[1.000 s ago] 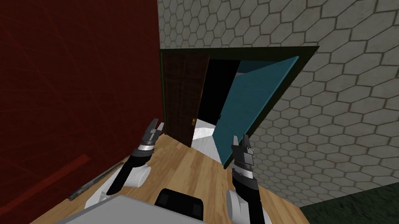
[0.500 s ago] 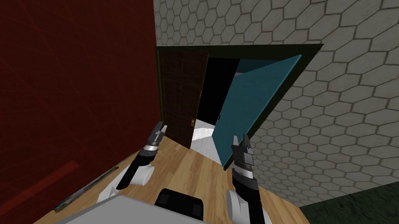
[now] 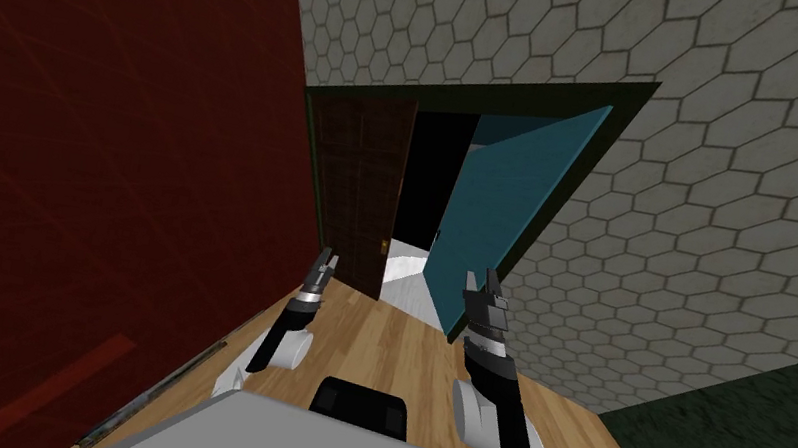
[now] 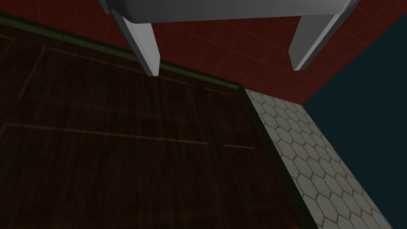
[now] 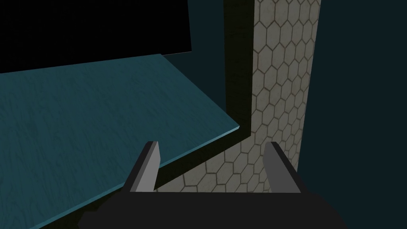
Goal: Push the door open
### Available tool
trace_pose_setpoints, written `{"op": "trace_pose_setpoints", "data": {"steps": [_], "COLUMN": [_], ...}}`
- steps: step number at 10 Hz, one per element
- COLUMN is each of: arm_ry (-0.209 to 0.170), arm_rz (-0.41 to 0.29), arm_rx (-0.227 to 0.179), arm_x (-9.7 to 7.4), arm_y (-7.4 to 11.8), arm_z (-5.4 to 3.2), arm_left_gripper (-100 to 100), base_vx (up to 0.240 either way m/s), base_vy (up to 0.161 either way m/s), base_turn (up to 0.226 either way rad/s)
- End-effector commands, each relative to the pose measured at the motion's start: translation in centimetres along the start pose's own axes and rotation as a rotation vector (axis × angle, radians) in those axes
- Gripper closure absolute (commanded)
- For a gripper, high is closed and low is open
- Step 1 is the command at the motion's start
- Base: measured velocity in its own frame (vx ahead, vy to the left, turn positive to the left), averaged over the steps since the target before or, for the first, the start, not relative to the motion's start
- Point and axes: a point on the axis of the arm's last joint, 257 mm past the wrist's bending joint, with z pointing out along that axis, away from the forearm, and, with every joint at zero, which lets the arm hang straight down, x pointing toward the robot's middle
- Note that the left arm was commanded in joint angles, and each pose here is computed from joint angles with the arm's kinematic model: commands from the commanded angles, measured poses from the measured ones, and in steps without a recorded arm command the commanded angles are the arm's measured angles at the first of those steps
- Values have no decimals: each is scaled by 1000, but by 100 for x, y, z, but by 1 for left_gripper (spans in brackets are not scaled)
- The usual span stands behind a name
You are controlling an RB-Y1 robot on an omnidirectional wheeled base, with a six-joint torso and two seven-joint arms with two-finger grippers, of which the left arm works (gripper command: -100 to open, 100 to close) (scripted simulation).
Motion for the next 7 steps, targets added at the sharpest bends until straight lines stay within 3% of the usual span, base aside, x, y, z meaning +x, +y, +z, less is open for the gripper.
{"op": "trace_pose_setpoints", "data": {"steps": [1,7], "arm_ry": [6,25], "arm_rz": [-6,-28], "arm_rx": [-24,-105], "arm_x": [32,162], "arm_y": [151,615], "arm_z": [-25,-103], "arm_left_gripper": [-100,-100], "base_vx": [45,73], "base_vy": [10,23], "base_turn": [-36,-40]}}
